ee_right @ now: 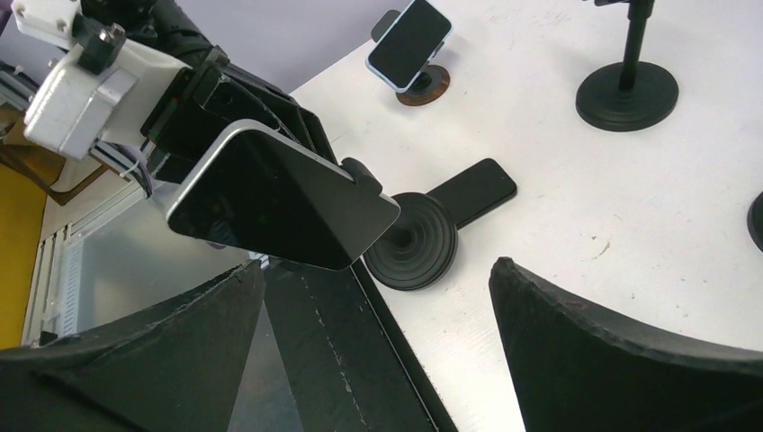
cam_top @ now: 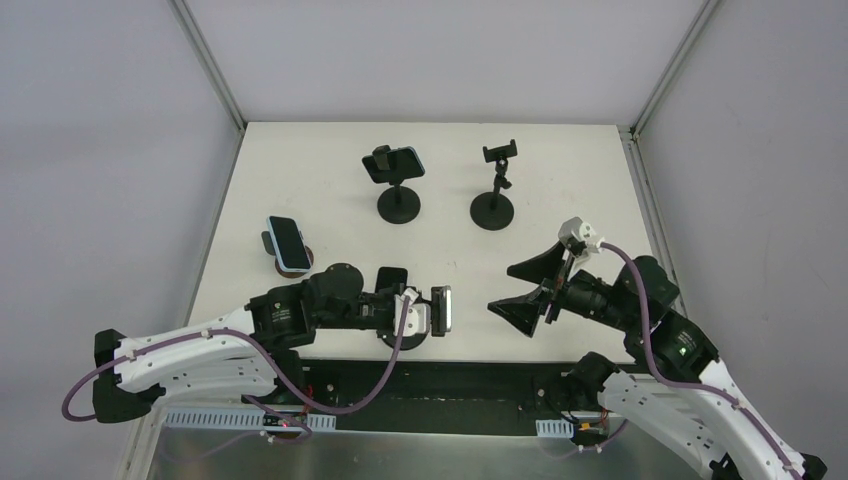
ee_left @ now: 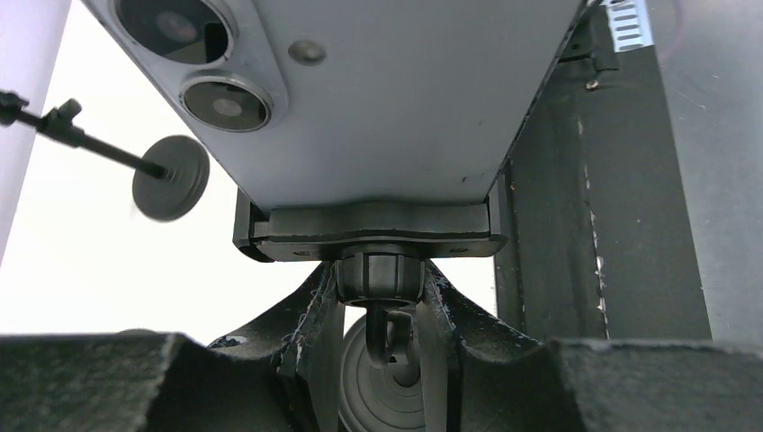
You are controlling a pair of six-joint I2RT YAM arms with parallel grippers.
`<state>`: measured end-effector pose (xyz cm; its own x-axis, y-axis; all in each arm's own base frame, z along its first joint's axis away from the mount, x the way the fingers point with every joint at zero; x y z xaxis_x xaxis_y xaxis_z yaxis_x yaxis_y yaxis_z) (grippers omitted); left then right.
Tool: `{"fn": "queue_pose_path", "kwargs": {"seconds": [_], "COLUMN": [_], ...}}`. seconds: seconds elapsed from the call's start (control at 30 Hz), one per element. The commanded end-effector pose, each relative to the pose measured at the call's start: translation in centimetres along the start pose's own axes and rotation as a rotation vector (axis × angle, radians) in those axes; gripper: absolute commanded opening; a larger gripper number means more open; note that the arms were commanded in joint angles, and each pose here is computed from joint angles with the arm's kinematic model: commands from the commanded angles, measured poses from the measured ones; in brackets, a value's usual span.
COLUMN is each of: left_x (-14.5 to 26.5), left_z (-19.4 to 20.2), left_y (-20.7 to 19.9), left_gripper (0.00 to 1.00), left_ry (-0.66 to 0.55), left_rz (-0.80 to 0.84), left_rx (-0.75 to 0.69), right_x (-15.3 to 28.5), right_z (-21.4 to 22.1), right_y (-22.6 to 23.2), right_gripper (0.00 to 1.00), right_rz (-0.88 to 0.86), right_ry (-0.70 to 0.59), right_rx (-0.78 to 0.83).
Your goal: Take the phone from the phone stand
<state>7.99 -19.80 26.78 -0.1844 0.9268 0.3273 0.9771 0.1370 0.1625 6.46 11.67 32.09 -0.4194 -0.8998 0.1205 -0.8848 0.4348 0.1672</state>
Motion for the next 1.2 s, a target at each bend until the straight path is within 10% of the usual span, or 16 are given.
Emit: {"fn": "queue_pose_path", "kwargs": {"seconds": [0.0, 0.67, 1.17], "left_x": [0.8, -1.3, -2.2], "left_z": [-3.8, -5.1, -6.2], "left_y": [0.0, -0.6, 1.4], "left_gripper": [0.00, 0.00, 0.00], "left_ry": [-0.222, -0.218, -0.458], "left_rz": [0.069, 0.209, 0.293], "left_rx": [-0.140, -0.058, 0.069], "right_x": [0.3, -2.9, -3.7], "right_z": [-0.3, 0.1, 0.9], "right_y": [0.5, 0.3, 1.3], "right_gripper": [0.99, 0.98, 0.99], "right_rz": [-0.083, -0.317, -0.390], "right_ry": [-0.082, -0.142, -0.153], "right_rx": [0.080, 0.298, 0.374]}}
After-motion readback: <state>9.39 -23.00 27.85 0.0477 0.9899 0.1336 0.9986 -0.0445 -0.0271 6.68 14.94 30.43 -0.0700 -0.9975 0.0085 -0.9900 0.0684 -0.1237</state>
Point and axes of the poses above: each gripper's point midway between its finger pads, its own x axis back along the fingers, its own y axis along the line the jaws close on, z = x × y, the point moved 10 cm from there along x, back along the fingers, and after that the axes turned 11 degrees about x, right-handed, at the moved point
